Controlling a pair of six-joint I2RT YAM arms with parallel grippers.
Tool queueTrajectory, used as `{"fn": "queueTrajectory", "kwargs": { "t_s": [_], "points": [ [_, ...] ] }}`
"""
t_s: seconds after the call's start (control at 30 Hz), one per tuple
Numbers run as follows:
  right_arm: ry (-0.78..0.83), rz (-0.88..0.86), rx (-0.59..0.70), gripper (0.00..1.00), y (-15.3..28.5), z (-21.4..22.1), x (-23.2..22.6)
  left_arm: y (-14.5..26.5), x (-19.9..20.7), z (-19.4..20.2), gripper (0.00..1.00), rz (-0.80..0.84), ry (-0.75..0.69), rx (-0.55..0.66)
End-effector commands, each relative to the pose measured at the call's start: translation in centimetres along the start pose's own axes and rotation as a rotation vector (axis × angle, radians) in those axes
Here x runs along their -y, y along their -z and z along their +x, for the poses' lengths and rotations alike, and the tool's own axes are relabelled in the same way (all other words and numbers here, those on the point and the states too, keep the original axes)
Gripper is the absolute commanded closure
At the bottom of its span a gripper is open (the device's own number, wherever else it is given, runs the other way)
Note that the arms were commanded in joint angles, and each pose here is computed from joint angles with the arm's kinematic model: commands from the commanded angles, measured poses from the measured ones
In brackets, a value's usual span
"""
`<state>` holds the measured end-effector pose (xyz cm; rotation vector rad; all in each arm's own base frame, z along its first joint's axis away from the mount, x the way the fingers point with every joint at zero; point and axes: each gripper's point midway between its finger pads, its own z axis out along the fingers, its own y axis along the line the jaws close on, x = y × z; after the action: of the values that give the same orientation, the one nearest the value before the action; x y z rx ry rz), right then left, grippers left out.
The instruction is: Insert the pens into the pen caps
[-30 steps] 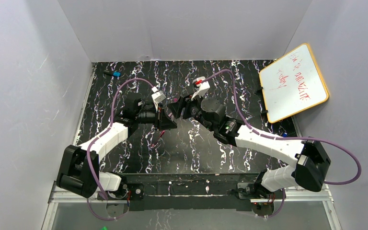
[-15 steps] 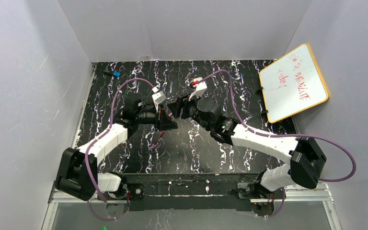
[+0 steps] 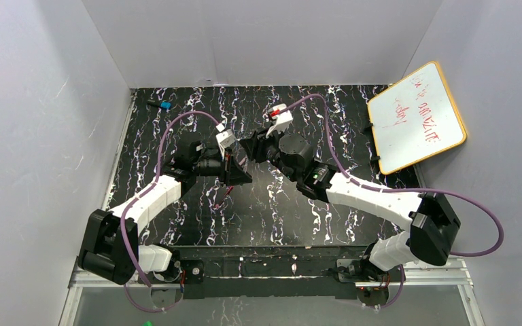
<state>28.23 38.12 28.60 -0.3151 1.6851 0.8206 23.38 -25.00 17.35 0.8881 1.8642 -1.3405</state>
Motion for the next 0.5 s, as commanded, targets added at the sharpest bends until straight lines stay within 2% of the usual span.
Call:
{"fn": "queueTrajectory", "kwargs": {
  "t_s": [0.0, 0.3, 0.37, 0.47],
  "points": [
    [-0.006, -0.036, 0.074, 0.59, -0.6, -2.6, -1.4, 0.2, 0.7, 0.2, 1.0, 0.009, -0.019, -0.004],
    [-0.014, -0.043, 0.035, 0.7, -0.7, -1.2, -1.3, 0.3, 0.4, 0.0, 1.0, -0.012, -0.033, -0.003],
    [-0.012, -0.043, -0.002, 0.88, -0.9, -0.2, -1.3, 0.3, 0.2, -0.5, 1.0, -0.029, -0.05, 0.004],
    [-0.018, -0.042, -0.038, 0.98, -1.0, 0.9, -1.2, 0.4, 0.0, -2.0, 1.0, -0.045, -0.087, 0.022]
  ]
}}
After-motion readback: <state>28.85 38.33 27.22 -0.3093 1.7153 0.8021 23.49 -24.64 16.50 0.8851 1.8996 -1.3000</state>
